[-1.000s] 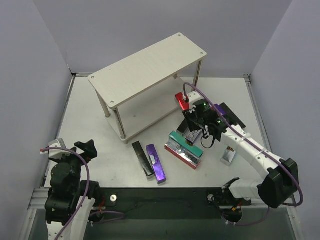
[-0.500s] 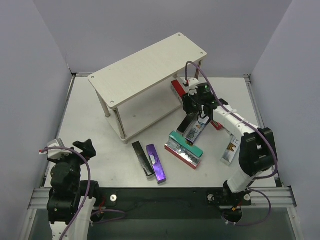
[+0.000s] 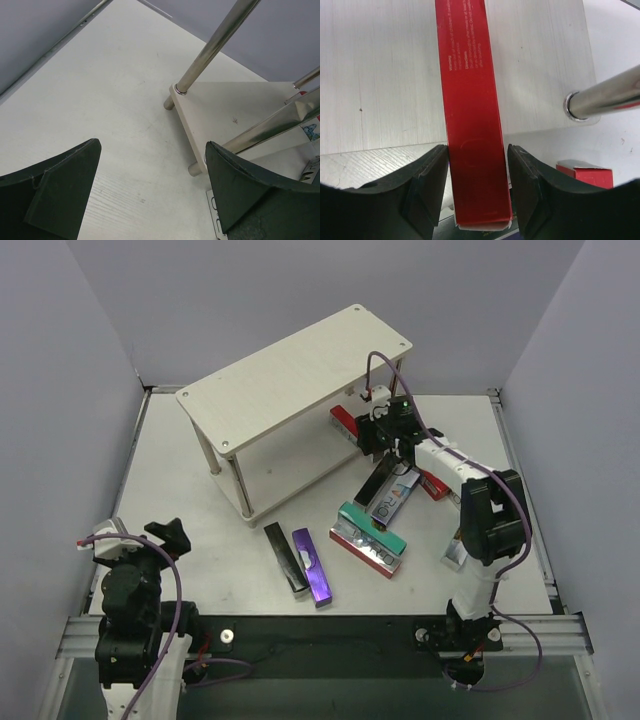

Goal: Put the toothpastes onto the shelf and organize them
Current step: Place the toothpaste on the shelf.

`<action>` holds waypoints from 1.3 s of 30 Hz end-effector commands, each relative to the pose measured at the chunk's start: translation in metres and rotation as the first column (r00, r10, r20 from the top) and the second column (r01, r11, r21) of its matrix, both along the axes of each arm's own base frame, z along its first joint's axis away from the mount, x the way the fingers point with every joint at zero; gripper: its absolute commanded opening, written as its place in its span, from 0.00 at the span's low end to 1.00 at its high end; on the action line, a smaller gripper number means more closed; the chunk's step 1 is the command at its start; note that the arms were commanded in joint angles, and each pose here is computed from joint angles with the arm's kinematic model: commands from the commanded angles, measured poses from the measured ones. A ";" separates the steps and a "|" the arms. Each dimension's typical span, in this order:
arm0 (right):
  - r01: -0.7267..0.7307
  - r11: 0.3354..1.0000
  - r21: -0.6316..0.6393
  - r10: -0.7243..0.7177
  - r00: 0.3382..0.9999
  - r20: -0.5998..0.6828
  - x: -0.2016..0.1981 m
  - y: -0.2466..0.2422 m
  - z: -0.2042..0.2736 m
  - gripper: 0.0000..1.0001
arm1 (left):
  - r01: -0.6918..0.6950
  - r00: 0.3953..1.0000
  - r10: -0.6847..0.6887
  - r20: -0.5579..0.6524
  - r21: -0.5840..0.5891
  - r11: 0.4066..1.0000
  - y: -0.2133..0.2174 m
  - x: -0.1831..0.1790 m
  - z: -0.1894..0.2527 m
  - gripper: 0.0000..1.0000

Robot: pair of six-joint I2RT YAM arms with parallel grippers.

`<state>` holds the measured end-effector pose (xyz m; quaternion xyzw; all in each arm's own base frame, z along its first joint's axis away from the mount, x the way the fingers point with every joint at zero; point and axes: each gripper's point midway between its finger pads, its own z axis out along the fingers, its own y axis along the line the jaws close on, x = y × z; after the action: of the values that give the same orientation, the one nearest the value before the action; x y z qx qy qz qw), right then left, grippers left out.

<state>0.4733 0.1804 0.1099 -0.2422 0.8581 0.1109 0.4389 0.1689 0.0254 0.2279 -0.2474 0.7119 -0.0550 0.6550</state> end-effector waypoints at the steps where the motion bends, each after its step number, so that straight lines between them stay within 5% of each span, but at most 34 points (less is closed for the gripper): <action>1: 0.018 0.999 0.047 -0.022 0.995 0.093 0.025 0.001 0.027 0.51 | -0.009 0.993 0.008 0.121 0.011 1.000 0.002 -0.007 0.023 0.97; 11: 0.165 0.938 0.304 -0.192 0.980 0.062 -0.011 -0.016 0.071 0.72 | -0.005 0.992 0.003 0.129 0.014 1.000 0.002 -0.008 0.025 0.97; 15: 0.301 0.844 0.444 -0.321 0.946 -0.030 -0.027 -0.032 0.073 0.78 | -0.002 0.991 -0.001 0.136 0.017 1.000 0.001 -0.008 0.025 0.98; 19: 0.452 0.644 0.617 -0.435 0.880 -0.190 -0.041 -0.041 0.068 0.85 | 0.004 0.990 -0.007 0.142 0.021 1.000 0.000 -0.008 0.026 0.97; 26: 0.586 0.321 0.744 -0.470 0.781 -0.411 -0.042 -0.041 0.047 0.85 | 0.007 0.988 -0.010 0.156 0.023 1.000 0.000 -0.010 0.028 0.97; 39: 0.637 0.166 0.753 -0.413 0.738 -0.533 -0.019 -0.032 0.021 0.78 | 0.010 0.987 -0.014 0.158 0.026 1.000 -0.001 -0.009 0.027 0.97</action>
<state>0.4356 0.1482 0.1032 0.3459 0.7633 0.3837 0.3879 0.1711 0.0243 0.2288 -0.2384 0.7115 -0.0546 0.6587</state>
